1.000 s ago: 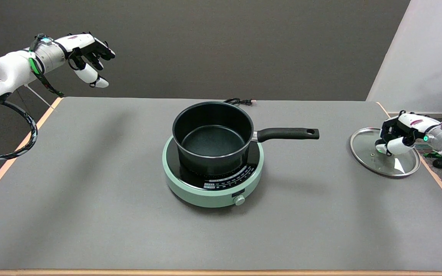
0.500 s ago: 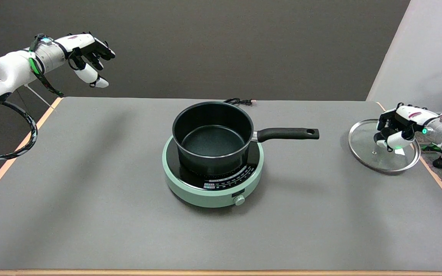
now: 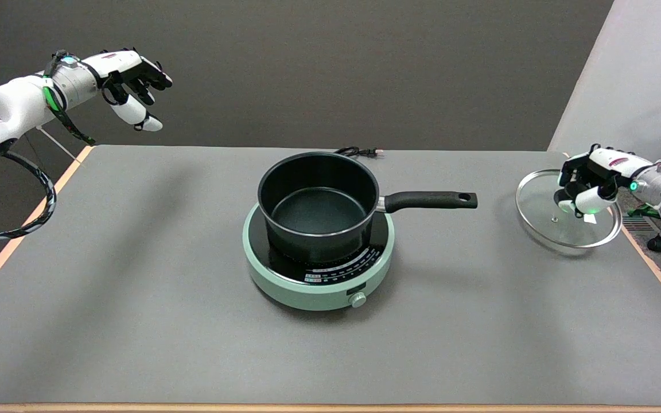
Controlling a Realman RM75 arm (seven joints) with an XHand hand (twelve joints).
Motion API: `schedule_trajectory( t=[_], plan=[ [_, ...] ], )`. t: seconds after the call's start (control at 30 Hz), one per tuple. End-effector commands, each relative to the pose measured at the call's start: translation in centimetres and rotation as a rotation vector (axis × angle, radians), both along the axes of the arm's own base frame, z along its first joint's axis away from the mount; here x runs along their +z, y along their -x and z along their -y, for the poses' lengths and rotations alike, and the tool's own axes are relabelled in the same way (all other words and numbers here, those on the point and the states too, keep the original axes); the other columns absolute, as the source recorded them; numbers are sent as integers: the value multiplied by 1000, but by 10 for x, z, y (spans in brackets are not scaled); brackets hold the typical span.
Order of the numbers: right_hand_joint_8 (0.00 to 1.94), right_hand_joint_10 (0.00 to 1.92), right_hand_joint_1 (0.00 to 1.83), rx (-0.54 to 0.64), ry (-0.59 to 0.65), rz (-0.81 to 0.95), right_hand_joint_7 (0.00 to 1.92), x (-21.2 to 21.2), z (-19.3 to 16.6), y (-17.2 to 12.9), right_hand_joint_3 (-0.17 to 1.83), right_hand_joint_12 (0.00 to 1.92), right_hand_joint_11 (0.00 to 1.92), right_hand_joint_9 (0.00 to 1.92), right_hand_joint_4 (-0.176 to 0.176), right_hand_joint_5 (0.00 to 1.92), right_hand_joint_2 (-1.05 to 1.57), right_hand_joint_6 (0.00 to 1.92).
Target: Pick up the pot lid.
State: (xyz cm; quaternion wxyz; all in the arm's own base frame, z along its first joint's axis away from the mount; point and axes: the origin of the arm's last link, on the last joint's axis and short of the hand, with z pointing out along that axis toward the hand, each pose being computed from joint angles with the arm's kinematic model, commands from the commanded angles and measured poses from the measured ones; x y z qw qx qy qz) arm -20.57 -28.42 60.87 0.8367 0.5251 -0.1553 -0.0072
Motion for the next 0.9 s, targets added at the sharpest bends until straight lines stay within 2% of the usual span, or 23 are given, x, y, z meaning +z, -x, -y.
schedule_trajectory(
  t=[0.03,0.3,0.9],
  plan=[
    [1560,1838,1347,117,10,218,807,-1,7,-28,830,1921,651,774,79,589,822,1217],
    [1561,1845,1348,166,-41,380,810,-7,13,-51,839,1921,651,777,86,601,817,1214],
    [1566,1863,1351,220,-223,315,819,-48,30,-107,868,1921,669,786,64,629,801,1185]
  ],
)
